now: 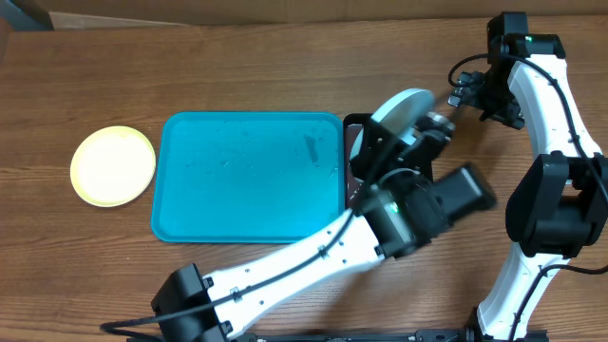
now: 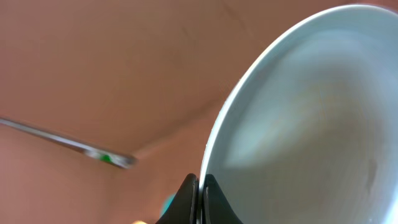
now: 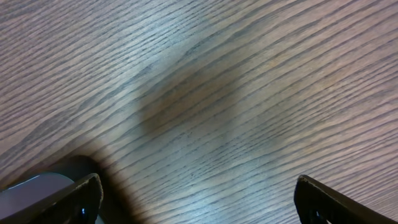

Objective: Clean dirty plates on tray and stack at the side

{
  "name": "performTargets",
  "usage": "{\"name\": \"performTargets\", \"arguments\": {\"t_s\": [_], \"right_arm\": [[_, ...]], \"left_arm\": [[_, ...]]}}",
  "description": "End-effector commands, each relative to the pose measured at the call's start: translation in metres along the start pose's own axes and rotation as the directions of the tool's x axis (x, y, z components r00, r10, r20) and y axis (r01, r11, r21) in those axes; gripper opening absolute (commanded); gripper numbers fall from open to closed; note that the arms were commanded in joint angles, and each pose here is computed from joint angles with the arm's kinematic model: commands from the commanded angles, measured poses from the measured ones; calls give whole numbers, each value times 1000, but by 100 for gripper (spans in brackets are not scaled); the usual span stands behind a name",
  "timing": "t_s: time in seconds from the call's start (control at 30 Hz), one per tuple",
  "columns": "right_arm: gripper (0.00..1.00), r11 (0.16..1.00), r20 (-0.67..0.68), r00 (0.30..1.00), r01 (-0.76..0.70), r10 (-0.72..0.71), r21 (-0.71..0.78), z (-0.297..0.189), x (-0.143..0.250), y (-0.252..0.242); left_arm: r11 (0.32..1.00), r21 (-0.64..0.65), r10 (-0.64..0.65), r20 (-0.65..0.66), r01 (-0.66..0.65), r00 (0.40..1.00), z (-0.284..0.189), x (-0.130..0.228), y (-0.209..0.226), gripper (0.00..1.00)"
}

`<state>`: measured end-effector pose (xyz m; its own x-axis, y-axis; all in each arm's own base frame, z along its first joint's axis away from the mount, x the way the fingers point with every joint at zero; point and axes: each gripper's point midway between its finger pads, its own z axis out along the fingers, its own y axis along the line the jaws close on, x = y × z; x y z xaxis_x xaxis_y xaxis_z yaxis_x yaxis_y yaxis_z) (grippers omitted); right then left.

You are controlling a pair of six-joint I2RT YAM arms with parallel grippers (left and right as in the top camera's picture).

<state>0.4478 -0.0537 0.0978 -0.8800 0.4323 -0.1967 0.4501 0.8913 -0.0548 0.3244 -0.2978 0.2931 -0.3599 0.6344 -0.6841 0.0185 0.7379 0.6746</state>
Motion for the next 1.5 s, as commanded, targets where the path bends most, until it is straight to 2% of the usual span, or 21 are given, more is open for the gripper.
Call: {"name": "performTargets", "arguments": {"t_s": [0.0,0.17,0.33,0.43,0.47,0.5,0.67,0.83,0.93,1.0,1.2,1.3,1.47], "right_arm": [[100,1000,43,999,-13,13,-9,-14,-8,-1],[100,1000,43,999,-13,13,-9,-14,-8,-1],[100,1000,43,999,-13,13,-9,-14,-8,-1],[100,1000,43,999,-13,13,-9,-14,-8,-1],[100,1000,43,999,-13,13,-9,-14,-8,-1],[100,1000,43,999,-13,13,-9,-14,-8,-1],[100,1000,43,999,-13,13,-9,-14,-8,-1],[100,1000,43,999,-13,13,-9,-14,-8,-1],[100,1000,43,999,-13,13,-9,-14,-8,-1],[100,1000,43,999,-13,13,-9,-14,-8,-1],[100,1000,43,999,-13,13,-9,-14,-8,-1],[100,1000,42,999,-13,13,-9,-14,-8,-1],[100,1000,43,999,-13,13,-9,-14,-8,-1]], "left_arm": [[934,209,-244,-218,290,945,31,30,-32,4],[765,375,-293,-521,523,802,66,68,-56,4],[516,434,-283,-728,739,625,100,88,-40,5],[343,399,-281,-820,850,499,119,103,-11,4],[264,344,-299,-859,901,416,135,118,16,4],[242,299,-318,-874,923,366,144,130,32,4],[214,48,-419,-898,976,136,175,204,108,4],[220,-164,-496,-868,962,-34,178,282,172,4],[219,-319,-540,-826,922,-158,166,330,206,4],[215,-400,-571,-791,891,-218,159,356,225,4],[203,-633,-694,-631,747,-347,137,428,277,4],[206,-726,-740,-555,657,-381,125,453,291,4],[225,-773,-774,-511,593,-373,124,474,290,4]]}}
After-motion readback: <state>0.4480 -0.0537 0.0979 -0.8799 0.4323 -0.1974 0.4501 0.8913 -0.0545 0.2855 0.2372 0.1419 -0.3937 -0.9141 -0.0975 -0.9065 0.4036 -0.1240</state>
